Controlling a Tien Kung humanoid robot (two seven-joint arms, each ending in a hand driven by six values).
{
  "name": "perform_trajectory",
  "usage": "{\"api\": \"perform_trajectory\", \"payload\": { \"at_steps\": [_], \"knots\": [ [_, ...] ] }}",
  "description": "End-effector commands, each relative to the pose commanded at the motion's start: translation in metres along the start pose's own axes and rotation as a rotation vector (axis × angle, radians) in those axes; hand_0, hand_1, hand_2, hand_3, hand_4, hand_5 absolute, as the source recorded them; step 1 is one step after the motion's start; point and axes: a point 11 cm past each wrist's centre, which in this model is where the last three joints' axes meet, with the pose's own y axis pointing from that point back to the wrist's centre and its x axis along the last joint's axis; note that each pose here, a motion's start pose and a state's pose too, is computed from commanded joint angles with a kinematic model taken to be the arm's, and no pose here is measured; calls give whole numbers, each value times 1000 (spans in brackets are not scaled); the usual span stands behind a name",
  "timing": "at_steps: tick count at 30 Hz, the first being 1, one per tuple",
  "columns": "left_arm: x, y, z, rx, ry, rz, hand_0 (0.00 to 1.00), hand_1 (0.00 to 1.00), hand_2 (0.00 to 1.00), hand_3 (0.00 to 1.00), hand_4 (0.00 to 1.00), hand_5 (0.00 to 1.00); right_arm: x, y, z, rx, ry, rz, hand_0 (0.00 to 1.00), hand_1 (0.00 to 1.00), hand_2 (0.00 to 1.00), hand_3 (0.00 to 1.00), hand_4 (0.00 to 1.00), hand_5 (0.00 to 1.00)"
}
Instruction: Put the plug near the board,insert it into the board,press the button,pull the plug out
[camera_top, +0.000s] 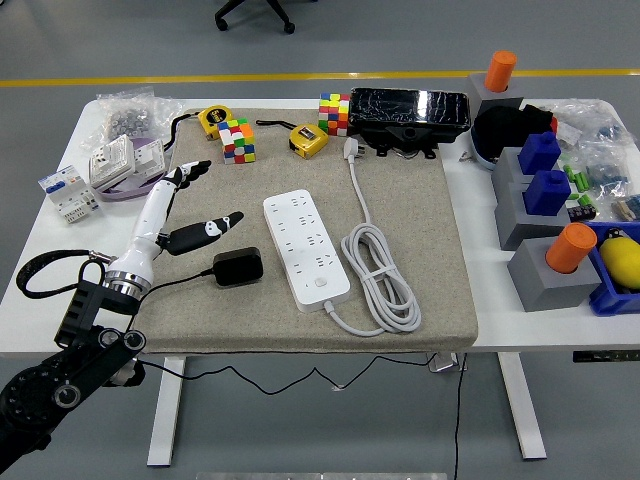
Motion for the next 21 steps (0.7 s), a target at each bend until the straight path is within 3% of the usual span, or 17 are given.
{"api": "perform_trajectory", "payload": {
  "at_steps": [21],
  "knots": [
    [18,-2,-2,23,76,56,797,819,806,791,909,387,2,0,3,-8,-11,7,525,623,604,546,881,404]
  ]
}}
